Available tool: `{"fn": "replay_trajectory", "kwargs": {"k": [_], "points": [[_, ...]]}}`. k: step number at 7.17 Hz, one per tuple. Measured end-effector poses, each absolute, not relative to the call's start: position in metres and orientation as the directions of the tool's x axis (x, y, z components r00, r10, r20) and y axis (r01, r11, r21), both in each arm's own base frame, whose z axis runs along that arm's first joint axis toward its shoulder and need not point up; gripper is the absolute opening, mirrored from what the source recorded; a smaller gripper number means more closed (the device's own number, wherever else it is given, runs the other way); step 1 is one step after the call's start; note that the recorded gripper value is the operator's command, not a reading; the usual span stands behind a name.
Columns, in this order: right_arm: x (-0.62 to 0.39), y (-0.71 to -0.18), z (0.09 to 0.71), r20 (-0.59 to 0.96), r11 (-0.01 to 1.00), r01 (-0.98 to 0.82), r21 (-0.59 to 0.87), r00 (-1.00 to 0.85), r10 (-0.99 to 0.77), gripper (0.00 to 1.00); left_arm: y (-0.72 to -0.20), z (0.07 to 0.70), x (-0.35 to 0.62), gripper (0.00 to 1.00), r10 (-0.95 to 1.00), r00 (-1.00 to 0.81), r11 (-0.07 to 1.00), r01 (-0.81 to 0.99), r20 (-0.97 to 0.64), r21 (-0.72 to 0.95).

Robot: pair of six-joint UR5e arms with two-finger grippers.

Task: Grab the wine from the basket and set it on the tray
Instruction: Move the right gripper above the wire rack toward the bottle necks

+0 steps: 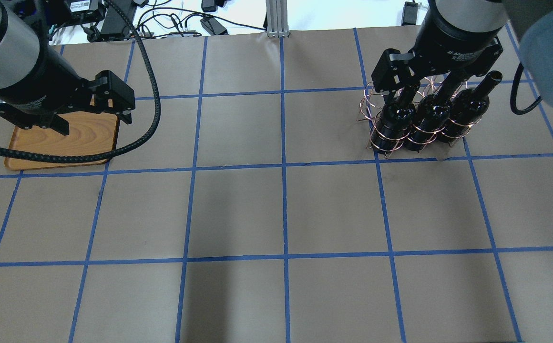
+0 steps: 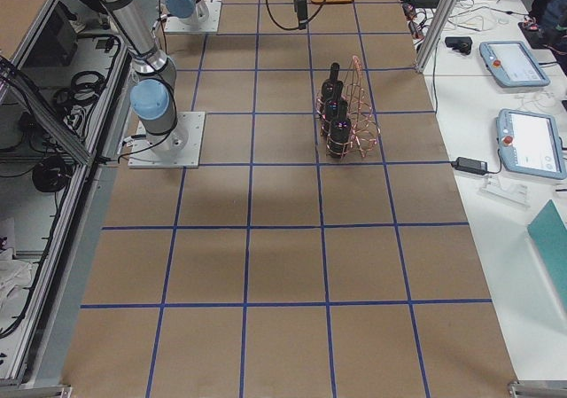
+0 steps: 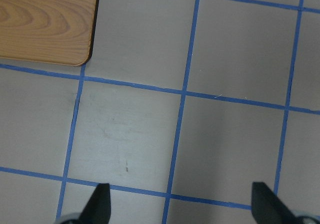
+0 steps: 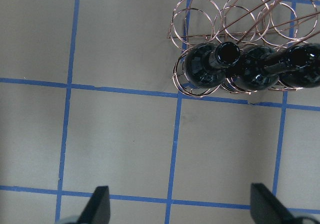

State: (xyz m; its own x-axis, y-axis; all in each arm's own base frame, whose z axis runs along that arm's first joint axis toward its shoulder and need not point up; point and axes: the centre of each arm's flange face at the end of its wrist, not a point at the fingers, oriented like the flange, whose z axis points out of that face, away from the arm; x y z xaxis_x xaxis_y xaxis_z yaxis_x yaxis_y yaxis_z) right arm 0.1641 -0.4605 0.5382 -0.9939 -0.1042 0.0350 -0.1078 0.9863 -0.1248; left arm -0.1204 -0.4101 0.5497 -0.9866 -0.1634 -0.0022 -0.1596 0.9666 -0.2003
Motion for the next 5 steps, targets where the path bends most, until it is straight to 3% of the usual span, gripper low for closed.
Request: {"fn": "replay_trajectory", "kwargs": {"k": [5], "points": [[0.1621,-0.4635,0.5376,0.038,0.986,-0.105,-0.132,-0.994,-0.101,1.00,-0.3988,0.5490,-0.1204,1.00,-0.164,-0.986,0.968,-0.160,-0.006,-0.196]]}}
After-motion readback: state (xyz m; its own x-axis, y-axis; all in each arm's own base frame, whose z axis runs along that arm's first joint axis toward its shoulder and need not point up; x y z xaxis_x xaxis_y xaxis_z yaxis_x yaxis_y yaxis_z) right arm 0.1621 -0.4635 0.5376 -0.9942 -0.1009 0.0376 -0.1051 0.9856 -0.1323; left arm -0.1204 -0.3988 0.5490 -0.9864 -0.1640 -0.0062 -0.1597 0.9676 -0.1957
